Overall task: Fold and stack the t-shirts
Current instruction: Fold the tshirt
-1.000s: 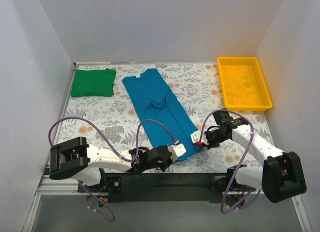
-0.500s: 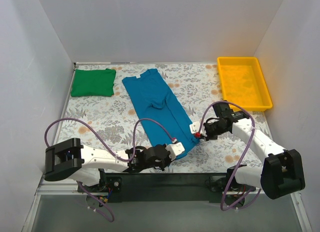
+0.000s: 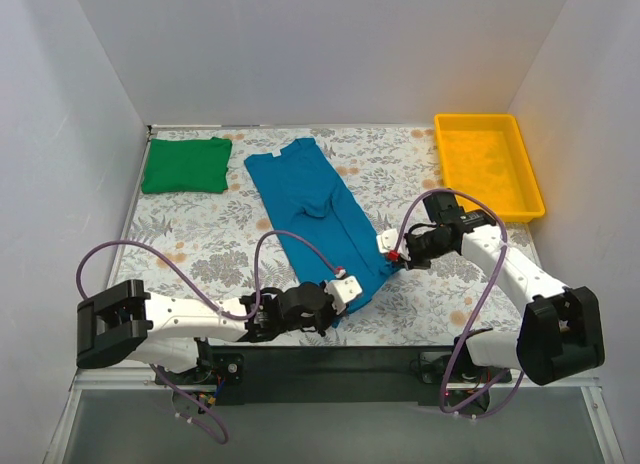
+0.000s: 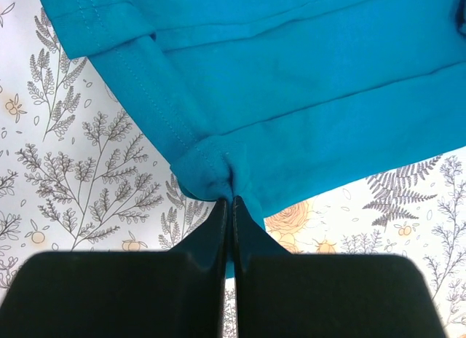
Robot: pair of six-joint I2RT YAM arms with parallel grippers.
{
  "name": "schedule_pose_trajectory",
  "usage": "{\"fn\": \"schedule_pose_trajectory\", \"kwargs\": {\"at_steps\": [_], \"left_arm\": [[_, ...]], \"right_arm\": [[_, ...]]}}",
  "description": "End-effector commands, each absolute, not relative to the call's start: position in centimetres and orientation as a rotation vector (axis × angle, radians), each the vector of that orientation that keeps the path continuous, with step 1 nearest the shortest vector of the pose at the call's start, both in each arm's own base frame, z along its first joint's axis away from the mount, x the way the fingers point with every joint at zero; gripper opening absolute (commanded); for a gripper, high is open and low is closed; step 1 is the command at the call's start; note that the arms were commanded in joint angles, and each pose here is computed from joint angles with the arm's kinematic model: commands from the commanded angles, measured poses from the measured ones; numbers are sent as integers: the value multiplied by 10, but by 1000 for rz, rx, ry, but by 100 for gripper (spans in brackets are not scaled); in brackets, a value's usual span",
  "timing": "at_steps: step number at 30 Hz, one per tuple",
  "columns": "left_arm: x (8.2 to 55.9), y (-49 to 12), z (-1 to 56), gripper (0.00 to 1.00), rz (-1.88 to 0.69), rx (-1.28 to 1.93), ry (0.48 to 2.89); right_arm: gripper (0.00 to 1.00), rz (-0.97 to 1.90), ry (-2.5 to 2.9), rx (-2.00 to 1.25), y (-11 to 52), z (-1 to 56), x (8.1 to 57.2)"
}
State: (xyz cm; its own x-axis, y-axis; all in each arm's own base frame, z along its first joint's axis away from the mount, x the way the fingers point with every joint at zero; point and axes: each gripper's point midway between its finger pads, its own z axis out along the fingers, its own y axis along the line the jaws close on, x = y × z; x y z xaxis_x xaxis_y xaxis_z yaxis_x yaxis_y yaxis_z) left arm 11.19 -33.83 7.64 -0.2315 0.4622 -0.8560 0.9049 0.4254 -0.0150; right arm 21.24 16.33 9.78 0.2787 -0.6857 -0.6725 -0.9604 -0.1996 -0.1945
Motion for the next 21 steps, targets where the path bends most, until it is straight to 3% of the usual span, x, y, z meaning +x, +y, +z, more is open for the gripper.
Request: {"fn": "schedule_pose_trajectory", "kwargs": {"at_steps": [1,21], "left_arm": [[114,-340,94,0,-751,1119,1820],[161,-318,120,0,-858,1000,1792]], "right_arm": [[1,619,1442,-1936,173,114,221],[1,642,1445,-1901,210,139,287]]}}
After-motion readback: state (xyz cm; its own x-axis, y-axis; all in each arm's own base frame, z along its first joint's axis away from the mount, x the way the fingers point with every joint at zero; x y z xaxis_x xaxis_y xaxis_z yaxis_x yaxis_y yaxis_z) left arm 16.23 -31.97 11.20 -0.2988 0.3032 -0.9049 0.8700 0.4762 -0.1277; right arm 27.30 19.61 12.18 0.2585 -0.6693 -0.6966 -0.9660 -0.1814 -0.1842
